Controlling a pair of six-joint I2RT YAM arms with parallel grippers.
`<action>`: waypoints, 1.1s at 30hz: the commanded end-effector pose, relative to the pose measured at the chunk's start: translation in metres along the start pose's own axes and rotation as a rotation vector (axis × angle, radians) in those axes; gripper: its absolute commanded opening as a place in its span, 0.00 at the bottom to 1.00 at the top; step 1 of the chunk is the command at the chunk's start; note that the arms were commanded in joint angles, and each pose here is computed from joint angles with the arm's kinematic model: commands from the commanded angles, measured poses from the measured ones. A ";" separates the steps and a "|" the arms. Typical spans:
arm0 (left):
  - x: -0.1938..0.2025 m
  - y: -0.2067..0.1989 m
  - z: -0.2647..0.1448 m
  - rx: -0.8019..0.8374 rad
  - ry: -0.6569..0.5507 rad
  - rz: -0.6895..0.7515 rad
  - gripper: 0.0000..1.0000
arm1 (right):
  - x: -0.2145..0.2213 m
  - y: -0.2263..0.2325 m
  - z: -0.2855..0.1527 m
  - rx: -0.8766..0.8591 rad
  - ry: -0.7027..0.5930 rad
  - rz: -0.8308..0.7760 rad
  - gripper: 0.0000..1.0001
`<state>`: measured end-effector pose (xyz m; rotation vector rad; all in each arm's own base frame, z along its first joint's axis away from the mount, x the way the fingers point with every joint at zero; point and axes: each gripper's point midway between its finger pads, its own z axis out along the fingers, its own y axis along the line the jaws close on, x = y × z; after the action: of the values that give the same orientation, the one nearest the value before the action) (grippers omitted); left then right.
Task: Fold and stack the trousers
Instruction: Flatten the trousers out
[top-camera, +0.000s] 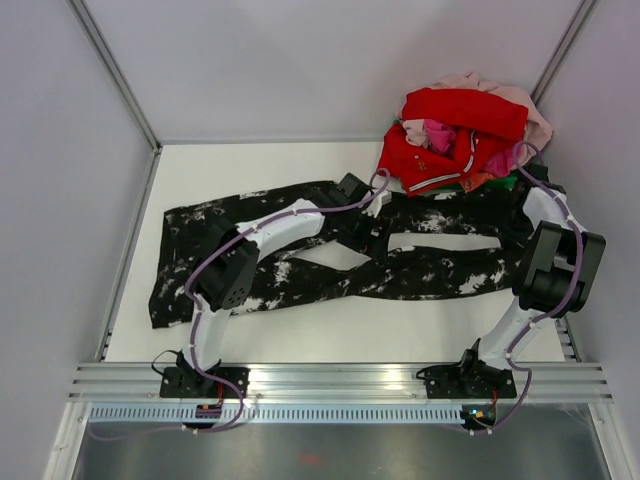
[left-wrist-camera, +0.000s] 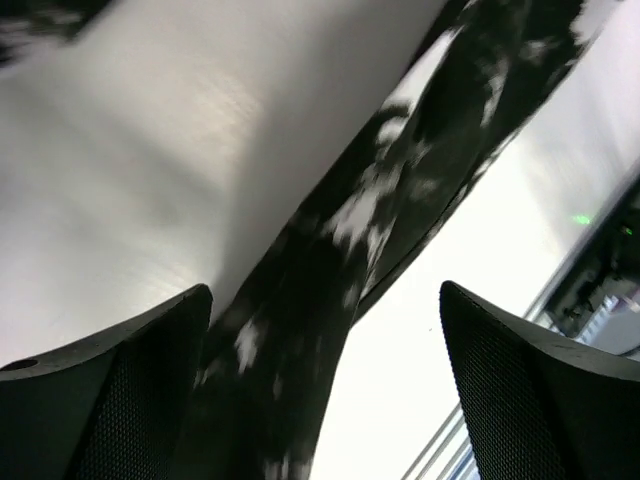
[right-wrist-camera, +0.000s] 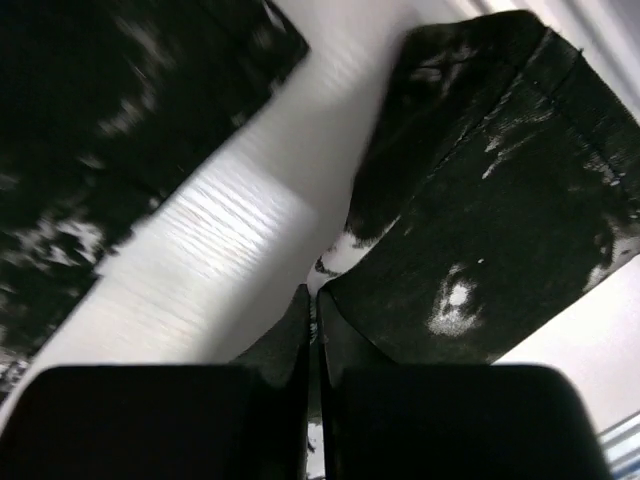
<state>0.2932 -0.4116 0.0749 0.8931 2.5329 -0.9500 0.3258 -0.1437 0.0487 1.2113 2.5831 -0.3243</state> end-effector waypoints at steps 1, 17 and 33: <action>-0.043 -0.004 -0.081 -0.193 -0.173 0.059 1.00 | -0.061 0.004 -0.023 -0.006 -0.215 0.001 0.05; 0.107 0.114 -0.131 -0.747 -0.226 -0.508 0.93 | -0.002 0.036 -0.091 -0.346 -0.187 -0.067 0.82; 0.135 0.199 -0.126 -0.960 -0.258 -0.717 0.73 | 0.051 0.036 -0.071 -0.395 -0.095 -0.099 0.74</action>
<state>0.2883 -0.1677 0.0144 -0.3042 2.6562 0.0577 0.3028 -0.0667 0.0879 0.9437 2.5146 0.0682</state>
